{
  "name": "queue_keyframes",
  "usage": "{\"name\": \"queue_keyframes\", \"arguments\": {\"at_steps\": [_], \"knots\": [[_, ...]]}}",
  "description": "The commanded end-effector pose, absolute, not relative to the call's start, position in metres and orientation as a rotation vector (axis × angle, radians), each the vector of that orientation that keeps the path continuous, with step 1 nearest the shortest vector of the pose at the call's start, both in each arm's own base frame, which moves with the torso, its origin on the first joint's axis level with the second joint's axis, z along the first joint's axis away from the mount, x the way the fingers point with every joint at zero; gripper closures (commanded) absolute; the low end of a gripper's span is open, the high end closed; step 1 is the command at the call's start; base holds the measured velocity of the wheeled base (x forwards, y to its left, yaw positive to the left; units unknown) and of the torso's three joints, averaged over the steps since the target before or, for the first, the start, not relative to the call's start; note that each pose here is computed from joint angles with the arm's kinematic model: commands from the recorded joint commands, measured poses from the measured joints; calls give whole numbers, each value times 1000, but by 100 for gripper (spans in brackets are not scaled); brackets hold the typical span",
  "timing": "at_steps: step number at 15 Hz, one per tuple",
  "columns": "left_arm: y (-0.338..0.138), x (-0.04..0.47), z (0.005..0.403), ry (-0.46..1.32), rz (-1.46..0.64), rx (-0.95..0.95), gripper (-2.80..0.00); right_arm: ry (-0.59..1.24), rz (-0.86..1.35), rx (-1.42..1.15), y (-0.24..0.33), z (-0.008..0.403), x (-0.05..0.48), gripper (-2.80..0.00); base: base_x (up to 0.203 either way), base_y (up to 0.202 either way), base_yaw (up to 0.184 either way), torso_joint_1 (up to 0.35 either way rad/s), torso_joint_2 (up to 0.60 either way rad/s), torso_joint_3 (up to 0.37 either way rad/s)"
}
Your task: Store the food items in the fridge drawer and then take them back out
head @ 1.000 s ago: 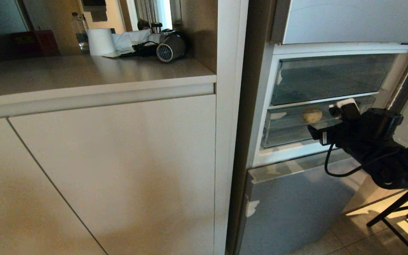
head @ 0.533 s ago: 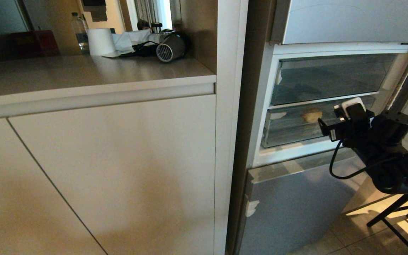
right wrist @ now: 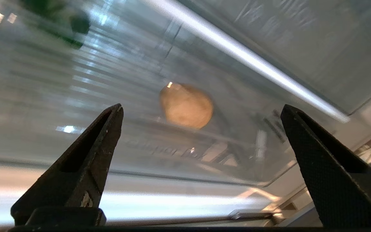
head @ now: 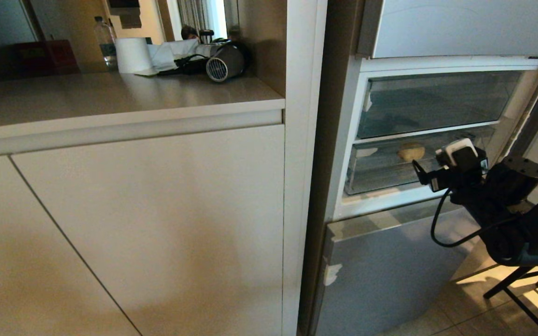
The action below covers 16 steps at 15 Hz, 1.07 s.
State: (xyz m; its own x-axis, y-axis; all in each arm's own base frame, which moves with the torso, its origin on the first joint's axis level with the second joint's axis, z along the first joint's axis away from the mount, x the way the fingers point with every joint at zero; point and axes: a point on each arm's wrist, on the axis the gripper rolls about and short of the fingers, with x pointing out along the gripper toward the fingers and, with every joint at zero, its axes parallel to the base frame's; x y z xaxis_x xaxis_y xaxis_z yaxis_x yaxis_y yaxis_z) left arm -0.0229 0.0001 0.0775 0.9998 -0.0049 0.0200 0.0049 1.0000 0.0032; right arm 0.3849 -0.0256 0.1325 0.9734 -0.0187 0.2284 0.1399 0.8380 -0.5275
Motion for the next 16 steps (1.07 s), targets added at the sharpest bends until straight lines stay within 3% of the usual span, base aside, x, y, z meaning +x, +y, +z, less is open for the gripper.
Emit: {"name": "queue_keyframes", "arguments": {"at_steps": [1, 16], "knots": [[0, -22, 75, -11, -5, 3, 0, -222, -82, -577, -25, 130, 385, -280, 0, 0, 0, 0, 0, 0], [0, -22, 75, -11, -5, 3, 0, -315, -74, -623, -25, 146, 402, -280, 0, 0, 0, 0, 0, 0]]}}
